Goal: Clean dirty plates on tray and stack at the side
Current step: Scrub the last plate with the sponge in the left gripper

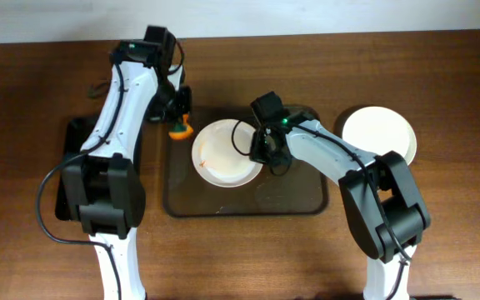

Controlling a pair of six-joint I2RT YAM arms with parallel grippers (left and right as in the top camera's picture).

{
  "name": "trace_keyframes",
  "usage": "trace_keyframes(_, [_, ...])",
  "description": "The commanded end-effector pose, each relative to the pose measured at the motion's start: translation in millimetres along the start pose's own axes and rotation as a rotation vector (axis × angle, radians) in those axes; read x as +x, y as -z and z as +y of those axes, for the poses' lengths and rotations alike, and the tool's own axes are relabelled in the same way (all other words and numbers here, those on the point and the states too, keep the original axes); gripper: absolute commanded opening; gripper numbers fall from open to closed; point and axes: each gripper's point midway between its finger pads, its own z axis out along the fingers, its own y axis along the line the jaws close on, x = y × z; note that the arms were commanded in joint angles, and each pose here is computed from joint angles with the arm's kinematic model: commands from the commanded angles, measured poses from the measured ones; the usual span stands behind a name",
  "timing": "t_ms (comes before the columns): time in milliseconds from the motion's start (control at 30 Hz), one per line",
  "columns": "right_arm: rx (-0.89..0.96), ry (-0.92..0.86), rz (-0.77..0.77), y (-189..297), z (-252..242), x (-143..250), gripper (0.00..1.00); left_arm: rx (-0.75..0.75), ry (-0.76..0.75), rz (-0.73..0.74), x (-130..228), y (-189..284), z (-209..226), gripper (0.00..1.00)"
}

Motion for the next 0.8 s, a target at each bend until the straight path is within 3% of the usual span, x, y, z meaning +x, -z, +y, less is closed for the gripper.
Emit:
trace_keyframes(0, [0.118,-0.089,-0.041,0,-26,-1,0.04,0.042,-0.024,0.08,20,-32,-8,0.0])
trace_keyframes(133, [0.121,-0.059,-0.039,-1,-26,-1,0.04,0.063,-0.139,0.104,45,-80,-52,0.0])
trace_keyframes(267, [0.121,-0.036,-0.038,-1,-26,-1,0.04,0.073,-0.223,0.089,54,-91,-85,0.0])
trace_keyframes(333, [0.118,-0.036,-0.04,-1,-26,-1,0.04,0.095,-0.222,0.109,64,-100,-90,0.0])
trace_keyframes(433, [0.119,-0.032,-0.04,-1,-26,-1,0.04,-0.048,-0.147,0.124,75,-122,-57,0.0])
trace_keyframes(600, [0.119,-0.032,-0.04,-1,-26,-1,0.04,-0.354,-0.123,-0.112,23,-113,-7,0.0])
trace_keyframes(767, [0.131,-0.033,-0.027,-4,-31,4,0.04,-0.393,-0.096,-0.311,-24,-94,-11,0.0])
